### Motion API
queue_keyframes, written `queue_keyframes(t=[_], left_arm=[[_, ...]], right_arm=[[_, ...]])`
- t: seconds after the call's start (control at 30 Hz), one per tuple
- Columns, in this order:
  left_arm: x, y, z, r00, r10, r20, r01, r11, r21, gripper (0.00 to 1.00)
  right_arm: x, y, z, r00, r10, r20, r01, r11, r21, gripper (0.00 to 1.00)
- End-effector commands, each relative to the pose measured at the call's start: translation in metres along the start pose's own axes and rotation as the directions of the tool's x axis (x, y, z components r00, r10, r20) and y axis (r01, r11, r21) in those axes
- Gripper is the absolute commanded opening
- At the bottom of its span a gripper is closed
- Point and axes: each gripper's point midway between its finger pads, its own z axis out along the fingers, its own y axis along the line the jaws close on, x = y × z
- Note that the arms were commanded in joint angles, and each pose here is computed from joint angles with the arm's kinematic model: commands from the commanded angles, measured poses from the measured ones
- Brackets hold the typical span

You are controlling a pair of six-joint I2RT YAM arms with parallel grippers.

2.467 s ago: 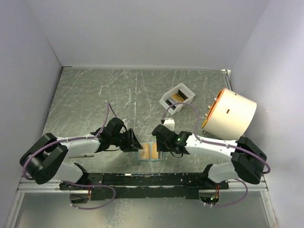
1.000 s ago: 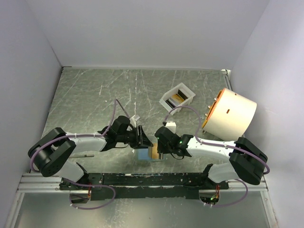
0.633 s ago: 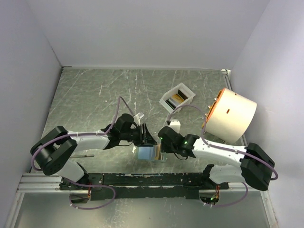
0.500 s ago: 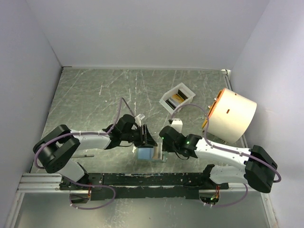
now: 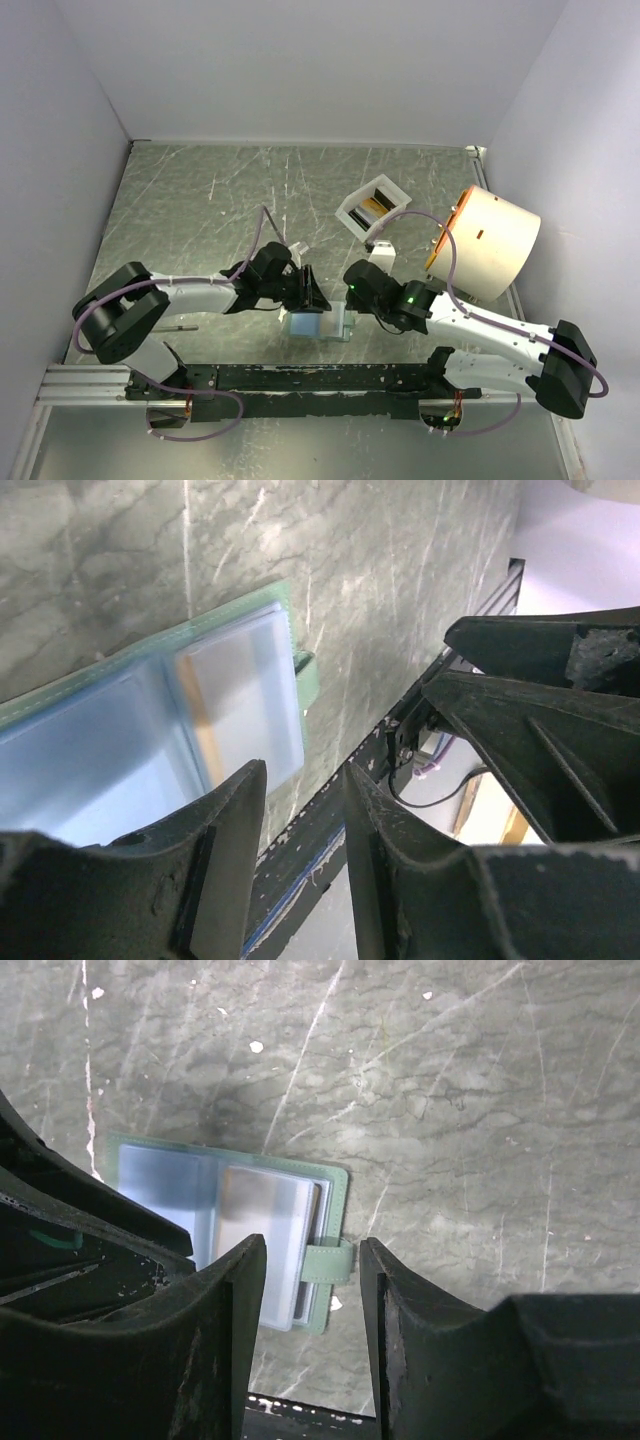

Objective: Put the credit cards into the card holder
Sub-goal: Turn over the card slot in the card holder.

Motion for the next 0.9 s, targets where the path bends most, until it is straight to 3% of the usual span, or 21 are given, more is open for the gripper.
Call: queue_keyframes(t=[0.0, 0.2, 0.37, 0.57, 0.87], left_arm=[[-0.011, -0.003, -0.010, 0.997, 0.053, 0.060, -0.050, 0.997, -0.054, 0.47], [-0.020, 0.005, -0.033, 0.986, 0.108, 0.130, -0.087, 0.984, -0.155, 0.47], [-0.034, 0.005, -0.061, 0.962, 0.194, 0.192, -0.142, 0.956, -0.255, 0.57], [-0.049, -0.009, -0.099, 0.919, 0.306, 0.249, -0.219, 0.920, -0.324, 0.97], [-0.047, -0.015, -0.139, 0.882, 0.431, 0.190, -0.329, 0.852, -0.407, 1.00]], right_arm=[[-0.013, 0.012, -0.003, 0.999, -0.001, 0.033, 0.002, 0.999, -0.042, 0.43], [-0.027, 0.027, -0.001, 0.997, -0.055, 0.060, 0.059, 0.996, -0.064, 0.43], [-0.062, 0.044, 0.001, 0.973, -0.194, 0.128, 0.199, 0.980, -0.028, 0.44], [-0.113, 0.048, 0.015, 0.944, -0.288, 0.160, 0.279, 0.957, 0.078, 0.45], [-0.210, -0.008, 0.053, 0.899, -0.420, 0.128, 0.351, 0.863, 0.363, 0.45]])
